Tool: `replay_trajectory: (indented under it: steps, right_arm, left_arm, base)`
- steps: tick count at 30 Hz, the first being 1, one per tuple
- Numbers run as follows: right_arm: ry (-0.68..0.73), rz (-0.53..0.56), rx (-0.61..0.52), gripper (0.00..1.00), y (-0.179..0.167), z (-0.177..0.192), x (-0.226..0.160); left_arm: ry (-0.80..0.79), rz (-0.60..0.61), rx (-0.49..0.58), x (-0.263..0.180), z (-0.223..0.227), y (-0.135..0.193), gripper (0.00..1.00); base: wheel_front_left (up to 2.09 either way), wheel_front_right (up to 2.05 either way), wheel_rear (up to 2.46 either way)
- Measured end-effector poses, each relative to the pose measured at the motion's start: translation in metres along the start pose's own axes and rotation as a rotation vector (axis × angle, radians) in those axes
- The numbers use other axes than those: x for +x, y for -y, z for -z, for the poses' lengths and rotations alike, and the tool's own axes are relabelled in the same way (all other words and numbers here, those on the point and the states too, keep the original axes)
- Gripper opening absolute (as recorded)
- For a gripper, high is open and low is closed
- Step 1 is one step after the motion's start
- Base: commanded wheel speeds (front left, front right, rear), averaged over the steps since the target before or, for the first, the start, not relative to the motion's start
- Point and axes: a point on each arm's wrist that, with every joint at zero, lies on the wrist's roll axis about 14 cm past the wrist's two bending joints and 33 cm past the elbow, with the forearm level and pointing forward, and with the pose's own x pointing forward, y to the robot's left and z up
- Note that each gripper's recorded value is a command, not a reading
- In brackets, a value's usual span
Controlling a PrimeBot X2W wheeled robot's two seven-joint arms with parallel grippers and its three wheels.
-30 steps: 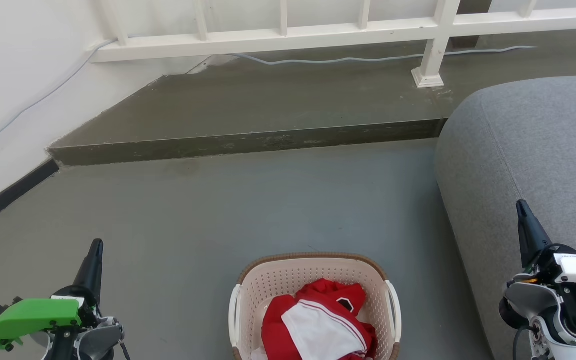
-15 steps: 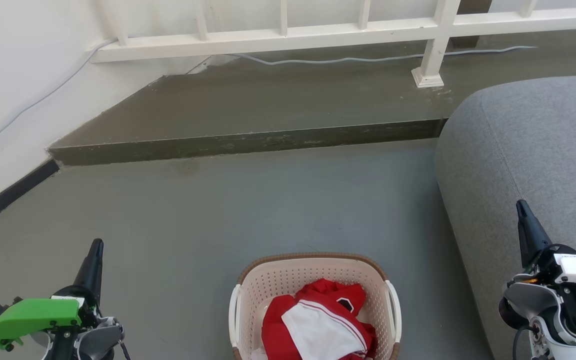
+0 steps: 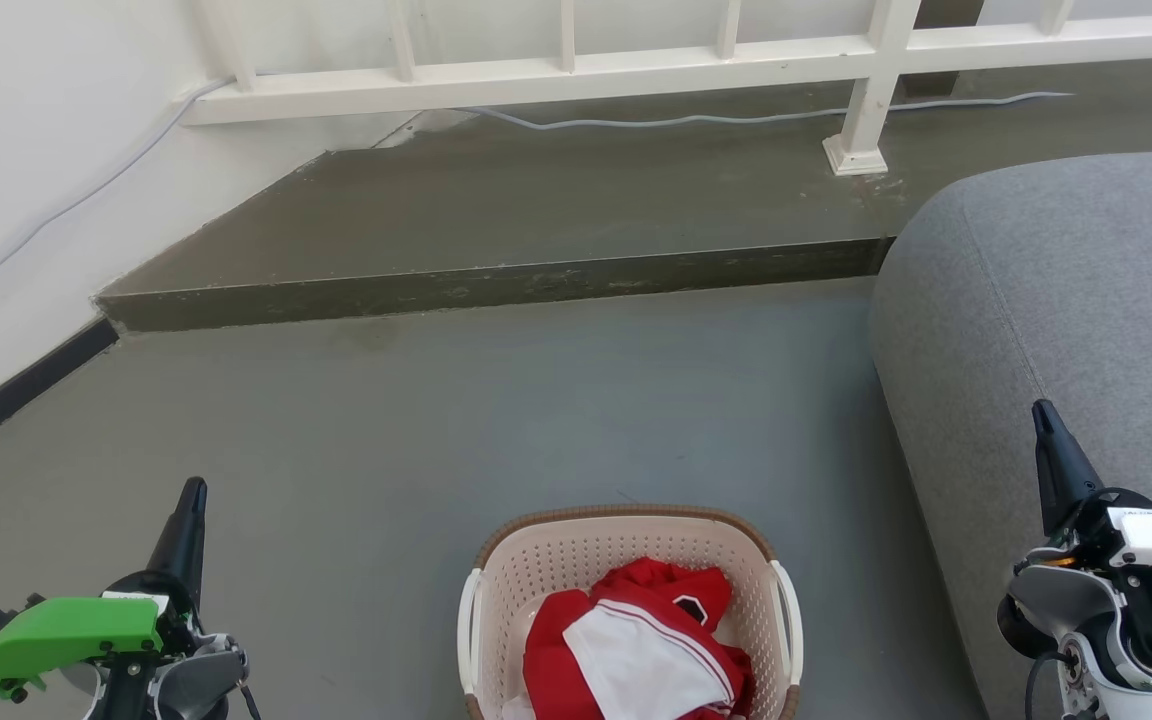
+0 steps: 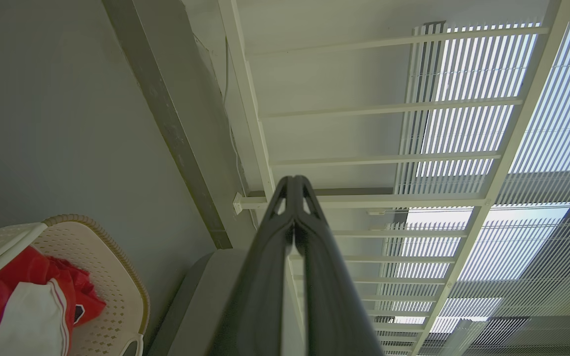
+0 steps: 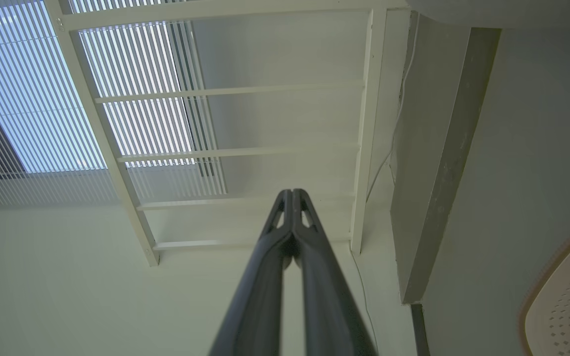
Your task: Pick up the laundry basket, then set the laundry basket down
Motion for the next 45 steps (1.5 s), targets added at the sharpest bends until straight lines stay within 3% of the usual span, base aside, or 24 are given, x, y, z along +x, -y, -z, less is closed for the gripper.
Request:
replay_trajectory:
  steps: [45]
  right_arm:
    - [0.001,0.0,0.003,0.0,0.0001,0.0002,0.0]
  left_arm:
    - [0.001,0.0,-0.001,0.0,-0.0003,0.0,0.0]
  base:
    - [0.0,0.0,0.0]
